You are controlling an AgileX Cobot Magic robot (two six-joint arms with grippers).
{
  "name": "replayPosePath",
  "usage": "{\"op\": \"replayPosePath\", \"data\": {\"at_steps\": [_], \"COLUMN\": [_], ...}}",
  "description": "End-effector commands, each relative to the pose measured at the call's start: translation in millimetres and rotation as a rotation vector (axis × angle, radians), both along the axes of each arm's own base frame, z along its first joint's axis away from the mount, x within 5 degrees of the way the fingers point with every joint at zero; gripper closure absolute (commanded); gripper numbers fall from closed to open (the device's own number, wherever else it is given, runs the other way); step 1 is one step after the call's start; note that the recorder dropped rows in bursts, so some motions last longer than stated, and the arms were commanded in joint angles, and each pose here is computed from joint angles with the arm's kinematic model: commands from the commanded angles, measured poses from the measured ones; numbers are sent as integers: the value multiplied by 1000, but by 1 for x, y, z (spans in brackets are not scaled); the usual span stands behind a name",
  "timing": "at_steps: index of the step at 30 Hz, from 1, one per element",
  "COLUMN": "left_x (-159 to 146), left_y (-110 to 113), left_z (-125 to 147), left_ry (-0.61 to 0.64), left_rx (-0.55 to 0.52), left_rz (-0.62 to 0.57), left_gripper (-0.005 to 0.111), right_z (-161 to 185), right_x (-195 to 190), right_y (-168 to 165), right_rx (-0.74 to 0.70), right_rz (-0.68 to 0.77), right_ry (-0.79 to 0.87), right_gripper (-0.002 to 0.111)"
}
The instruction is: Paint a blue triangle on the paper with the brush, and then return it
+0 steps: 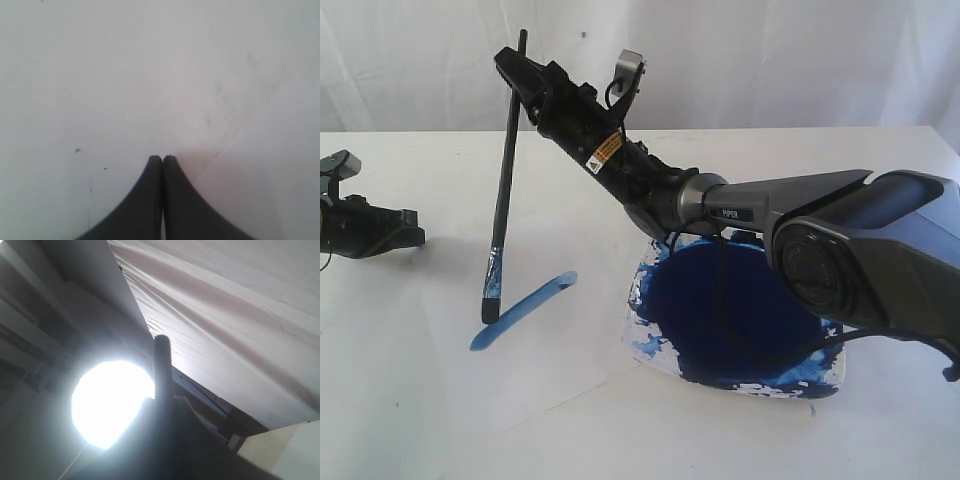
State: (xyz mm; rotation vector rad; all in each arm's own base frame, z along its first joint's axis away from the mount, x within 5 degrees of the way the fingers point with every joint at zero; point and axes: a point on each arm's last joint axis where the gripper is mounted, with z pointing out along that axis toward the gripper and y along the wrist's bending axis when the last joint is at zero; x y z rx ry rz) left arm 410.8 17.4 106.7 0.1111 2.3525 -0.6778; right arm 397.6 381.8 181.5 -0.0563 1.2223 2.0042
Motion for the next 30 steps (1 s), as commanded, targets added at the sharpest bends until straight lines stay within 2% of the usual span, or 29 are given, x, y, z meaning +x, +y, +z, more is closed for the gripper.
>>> {"op": "replayPosePath", "data": {"at_steps": [1,19,28,30], "left_x": [-2,-2,-2,-2], "left_y": [5,5,5,5], "left_z": [-7,-7,-7,-7], "left_ry": [20,20,20,20], "left_rx": [72,72,72,72], "left_rz": [13,13,13,13], "left_gripper": [107,107,107,107], "right_z": [4,4,1,4], "right_x": [1,3,2,2], "right_y": [-3,-5,3,11], "right_rx": [18,27,-82,-143], "right_rz": [8,-1,-103,-147], "right_ry": [-1,6,-101,-134], "right_gripper": [108,108,108,108]}}
